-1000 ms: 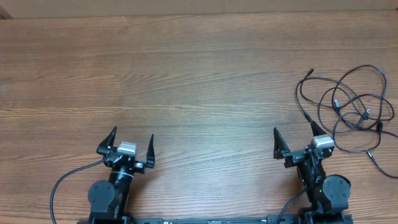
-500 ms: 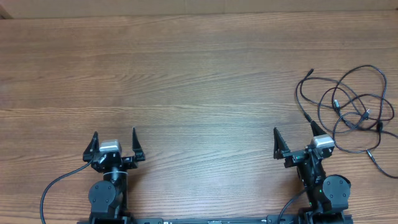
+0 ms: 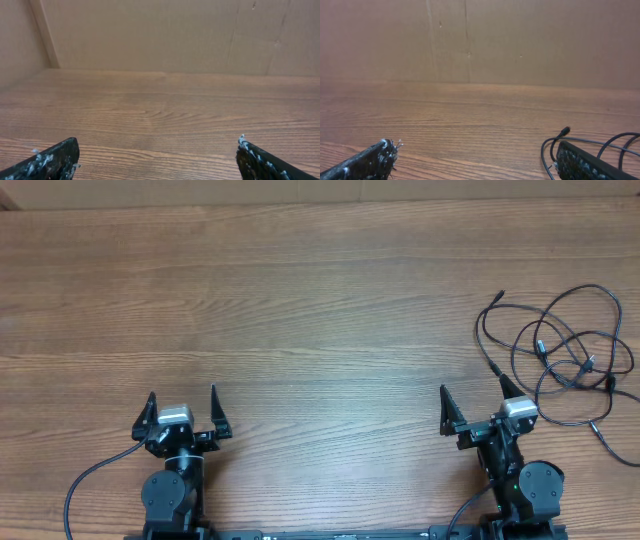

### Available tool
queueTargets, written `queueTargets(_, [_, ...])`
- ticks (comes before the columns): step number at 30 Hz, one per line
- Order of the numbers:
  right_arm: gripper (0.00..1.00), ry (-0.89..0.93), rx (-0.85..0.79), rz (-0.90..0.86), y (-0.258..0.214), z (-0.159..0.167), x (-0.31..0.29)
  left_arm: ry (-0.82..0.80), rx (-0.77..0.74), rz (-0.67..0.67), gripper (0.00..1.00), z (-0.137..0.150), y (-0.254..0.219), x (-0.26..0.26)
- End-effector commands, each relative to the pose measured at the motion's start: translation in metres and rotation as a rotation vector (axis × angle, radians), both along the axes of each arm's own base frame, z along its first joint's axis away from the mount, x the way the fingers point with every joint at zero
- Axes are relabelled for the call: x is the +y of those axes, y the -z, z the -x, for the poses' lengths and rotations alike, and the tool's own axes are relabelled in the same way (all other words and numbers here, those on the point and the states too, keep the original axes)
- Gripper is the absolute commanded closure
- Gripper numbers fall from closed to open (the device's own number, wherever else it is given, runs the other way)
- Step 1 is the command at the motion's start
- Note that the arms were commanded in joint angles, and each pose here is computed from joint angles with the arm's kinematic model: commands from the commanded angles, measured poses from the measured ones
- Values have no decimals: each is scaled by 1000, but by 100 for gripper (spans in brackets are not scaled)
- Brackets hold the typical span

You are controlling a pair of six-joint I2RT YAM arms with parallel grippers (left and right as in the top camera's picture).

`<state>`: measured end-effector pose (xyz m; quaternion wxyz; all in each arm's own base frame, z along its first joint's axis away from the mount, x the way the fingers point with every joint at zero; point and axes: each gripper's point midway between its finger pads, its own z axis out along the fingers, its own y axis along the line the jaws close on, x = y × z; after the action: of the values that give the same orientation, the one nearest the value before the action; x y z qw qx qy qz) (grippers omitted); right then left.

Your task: Untangle cables

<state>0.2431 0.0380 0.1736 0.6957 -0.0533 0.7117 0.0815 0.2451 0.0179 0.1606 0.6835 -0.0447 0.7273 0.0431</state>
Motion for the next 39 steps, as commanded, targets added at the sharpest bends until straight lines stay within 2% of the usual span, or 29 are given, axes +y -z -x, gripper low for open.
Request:
queueTargets(1, [0, 9, -3, 4, 2, 0, -2, -4, -6, 14, 0, 0, 0, 1])
queueTargets(39, [0, 9, 45, 7, 13, -3, -2, -4, -6, 14, 0, 0, 0, 1])
